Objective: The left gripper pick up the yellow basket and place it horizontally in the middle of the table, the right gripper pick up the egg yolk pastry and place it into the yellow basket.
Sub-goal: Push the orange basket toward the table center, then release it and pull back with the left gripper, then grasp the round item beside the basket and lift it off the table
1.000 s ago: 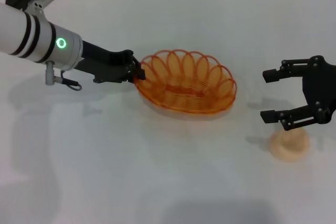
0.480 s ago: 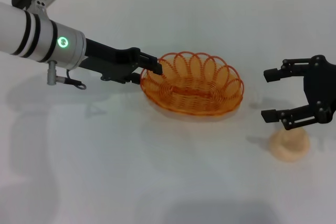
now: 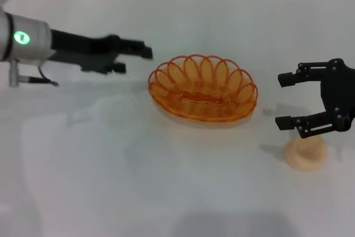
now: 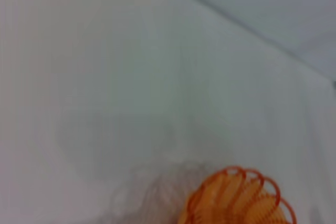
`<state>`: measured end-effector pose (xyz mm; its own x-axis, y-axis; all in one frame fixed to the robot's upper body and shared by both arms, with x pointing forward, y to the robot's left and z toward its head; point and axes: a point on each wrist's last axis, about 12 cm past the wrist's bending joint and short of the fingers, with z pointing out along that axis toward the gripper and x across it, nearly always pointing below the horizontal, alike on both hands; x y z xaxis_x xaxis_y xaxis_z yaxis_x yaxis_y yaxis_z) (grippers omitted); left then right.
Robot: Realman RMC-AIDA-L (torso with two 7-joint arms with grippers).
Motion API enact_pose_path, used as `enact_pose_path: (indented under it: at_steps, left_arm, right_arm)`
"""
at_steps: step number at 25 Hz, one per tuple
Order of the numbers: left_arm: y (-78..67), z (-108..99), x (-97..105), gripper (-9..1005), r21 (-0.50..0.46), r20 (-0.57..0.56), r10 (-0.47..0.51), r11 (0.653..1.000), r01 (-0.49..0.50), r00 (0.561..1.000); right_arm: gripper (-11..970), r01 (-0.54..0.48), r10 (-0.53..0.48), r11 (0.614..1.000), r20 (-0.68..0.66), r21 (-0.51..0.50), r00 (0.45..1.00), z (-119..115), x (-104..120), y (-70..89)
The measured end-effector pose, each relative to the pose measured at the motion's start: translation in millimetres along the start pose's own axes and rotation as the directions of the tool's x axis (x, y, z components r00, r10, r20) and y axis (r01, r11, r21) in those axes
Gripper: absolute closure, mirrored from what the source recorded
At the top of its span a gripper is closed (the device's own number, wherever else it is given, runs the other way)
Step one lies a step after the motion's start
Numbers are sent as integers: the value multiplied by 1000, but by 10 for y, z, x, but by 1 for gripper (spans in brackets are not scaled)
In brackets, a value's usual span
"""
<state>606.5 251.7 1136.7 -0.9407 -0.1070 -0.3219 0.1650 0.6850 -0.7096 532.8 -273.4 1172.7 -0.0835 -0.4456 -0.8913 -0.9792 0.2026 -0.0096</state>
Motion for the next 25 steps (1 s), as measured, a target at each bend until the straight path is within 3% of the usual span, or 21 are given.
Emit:
enact_pose_path:
  at_steps: [6, 11, 18, 25]
  left_arm:
    - [146, -452, -46, 106, 51, 203, 69, 995, -81, 977]
    - [258, -674, -22, 106, 52, 330, 226, 965, -256, 917]
    - [239, -668, 89, 106, 13, 252, 510, 848, -530, 822]
    - [180, -671, 211, 106, 57, 182, 680, 713, -698, 710]
  right_arm:
    - [216, -24, 24, 1000, 4, 14, 1000, -16, 55, 17]
    - [219, -56, 58, 997, -32, 49, 998, -19, 108, -15]
    - [222, -123, 137, 988, -156, 92, 978, -13, 121, -88]
    - [225, -184, 216, 974, -280, 135, 935, 0, 134, -112]
